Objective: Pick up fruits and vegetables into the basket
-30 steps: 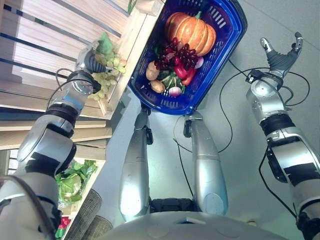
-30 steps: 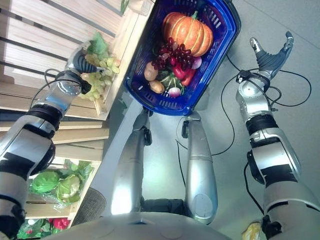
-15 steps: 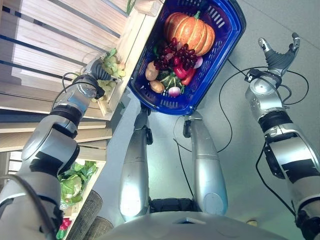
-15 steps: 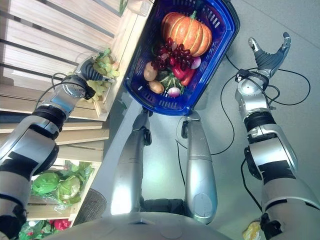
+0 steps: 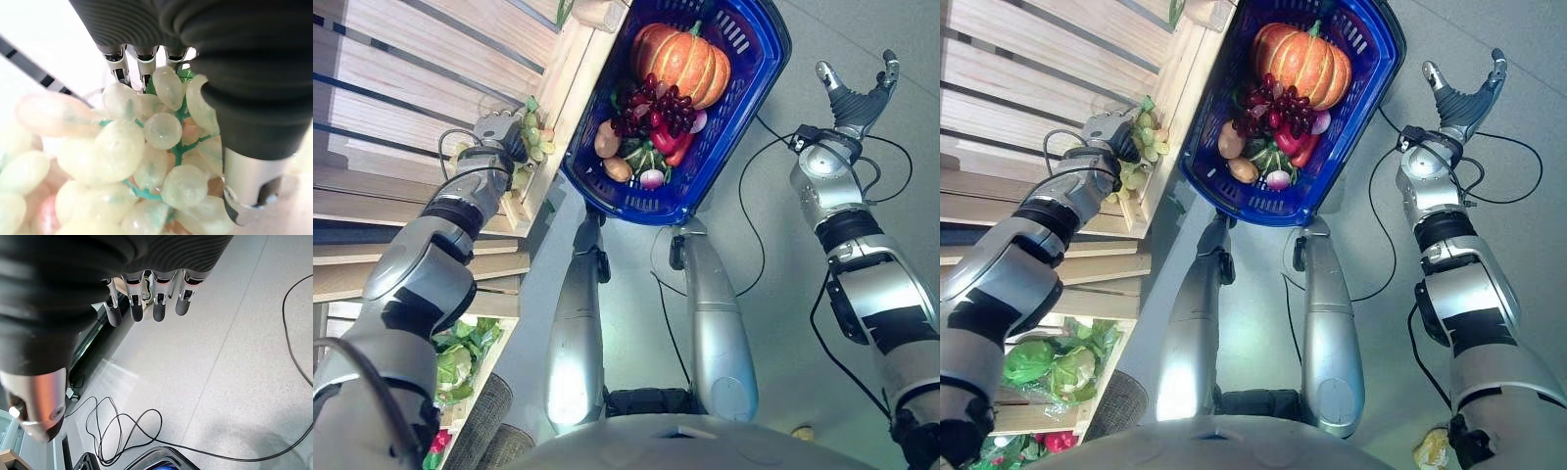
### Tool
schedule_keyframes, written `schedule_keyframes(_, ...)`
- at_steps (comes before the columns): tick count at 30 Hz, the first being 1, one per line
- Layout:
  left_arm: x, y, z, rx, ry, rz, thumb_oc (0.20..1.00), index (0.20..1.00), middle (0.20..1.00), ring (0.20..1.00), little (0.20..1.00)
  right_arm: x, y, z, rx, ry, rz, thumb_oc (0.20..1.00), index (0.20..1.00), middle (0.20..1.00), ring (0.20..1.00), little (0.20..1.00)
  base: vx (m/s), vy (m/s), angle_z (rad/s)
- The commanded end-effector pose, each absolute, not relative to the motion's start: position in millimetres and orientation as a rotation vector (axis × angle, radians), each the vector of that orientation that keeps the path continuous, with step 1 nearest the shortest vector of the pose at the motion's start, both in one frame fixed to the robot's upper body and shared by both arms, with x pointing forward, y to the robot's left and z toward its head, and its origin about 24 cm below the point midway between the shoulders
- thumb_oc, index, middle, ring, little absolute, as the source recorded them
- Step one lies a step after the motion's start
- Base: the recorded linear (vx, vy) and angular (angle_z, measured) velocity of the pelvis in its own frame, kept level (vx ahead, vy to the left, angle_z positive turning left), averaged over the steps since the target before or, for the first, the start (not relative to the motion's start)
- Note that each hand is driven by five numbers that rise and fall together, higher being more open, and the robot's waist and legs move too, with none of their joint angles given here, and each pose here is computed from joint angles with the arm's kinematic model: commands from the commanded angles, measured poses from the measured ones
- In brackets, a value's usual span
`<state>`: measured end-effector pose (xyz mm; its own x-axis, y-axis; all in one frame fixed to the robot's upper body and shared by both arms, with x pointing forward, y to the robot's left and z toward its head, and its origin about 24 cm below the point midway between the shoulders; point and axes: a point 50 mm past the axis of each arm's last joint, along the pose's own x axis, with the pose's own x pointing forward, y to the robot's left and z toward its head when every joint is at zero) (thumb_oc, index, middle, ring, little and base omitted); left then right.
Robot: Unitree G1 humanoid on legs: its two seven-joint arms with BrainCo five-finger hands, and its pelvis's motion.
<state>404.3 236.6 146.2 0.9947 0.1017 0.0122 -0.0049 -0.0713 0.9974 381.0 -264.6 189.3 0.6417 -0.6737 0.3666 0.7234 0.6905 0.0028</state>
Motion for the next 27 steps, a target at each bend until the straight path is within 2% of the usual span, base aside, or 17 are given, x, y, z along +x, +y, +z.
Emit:
schedule_keyframes(1,383,282,108,1.763,0.372,0.156,1.0,1.0,1.0,1.0,1.0,377,-265,188,-0.101,-0.399,-0.815,1.0,1.0,1.0,1.0,1.0,0.0,0.0,0.0)
schedule_keyframes(7,382,287,111,1.91,0.374,0.158,1.0,1.0,1.0,1.0,1.0,377,-260,193,-0.096,-0.427,-0.806,1.0,1.0,1.0,1.0,1.0,0.0,0.0,0.01)
schedule_keyframes(8,382,286,110,1.91,0.38,0.151,0.771,0.771,0.771,0.771,0.771,377,-259,193,-0.094,-0.428,-0.806,1.0,1.0,1.0,1.0,1.0,0.0,0.0,0.0)
schedule_keyframes(9,382,285,110,1.899,0.387,0.149,0.614,0.614,0.614,0.614,0.614,377,-258,193,-0.091,-0.429,-0.805,1.0,1.0,1.0,1.0,1.0,0.0,0.0,0.0)
schedule_keyframes(10,383,285,111,1.901,0.401,0.139,0.2,0.2,0.2,0.2,0.2,377,-258,192,-0.089,-0.428,-0.804,1.0,1.0,1.0,1.0,1.0,0.0,0.0,0.0)
schedule_keyframes(27,374,287,90,1.724,0.488,0.078,0.2,0.2,0.2,0.2,0.2,375,-255,191,-0.085,-0.43,-0.802,1.0,1.0,1.0,1.0,1.0,0.0,0.0,0.0)
